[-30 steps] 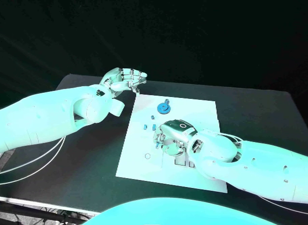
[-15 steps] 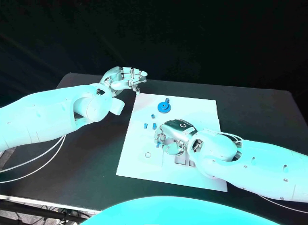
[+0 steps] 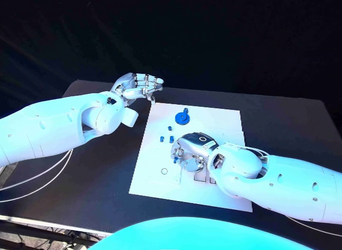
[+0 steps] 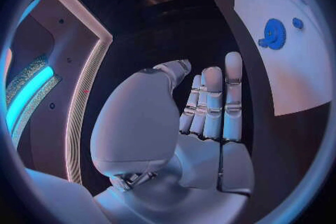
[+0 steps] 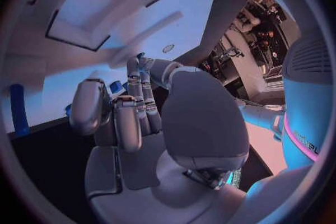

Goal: Assemble the parts on the task board

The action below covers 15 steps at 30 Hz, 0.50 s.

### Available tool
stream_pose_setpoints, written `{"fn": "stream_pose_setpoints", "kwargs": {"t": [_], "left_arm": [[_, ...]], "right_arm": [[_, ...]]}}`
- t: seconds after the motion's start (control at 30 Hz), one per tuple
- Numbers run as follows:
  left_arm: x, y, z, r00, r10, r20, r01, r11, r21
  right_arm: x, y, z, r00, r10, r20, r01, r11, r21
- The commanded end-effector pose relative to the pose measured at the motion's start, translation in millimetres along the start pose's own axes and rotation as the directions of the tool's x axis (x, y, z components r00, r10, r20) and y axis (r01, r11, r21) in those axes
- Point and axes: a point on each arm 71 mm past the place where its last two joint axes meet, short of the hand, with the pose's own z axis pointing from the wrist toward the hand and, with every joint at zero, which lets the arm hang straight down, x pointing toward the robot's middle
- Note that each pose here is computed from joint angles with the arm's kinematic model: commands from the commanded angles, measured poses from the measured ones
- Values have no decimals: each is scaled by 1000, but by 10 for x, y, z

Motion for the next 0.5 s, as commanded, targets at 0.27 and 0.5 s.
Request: {"fn": "stream_pose_setpoints", "kwargs": {"t": [0.27,0.5], "left_arm": [[16,-14,3,1000,-2,-15,2,1000,7],[14,-14,3,1000,-1,-14,1,1000,7]], "right_arm": [[82,28,6,998,-30,-52,30,1000,-3],[109,37,1,996,-40,-80,40,999,-4]]}}
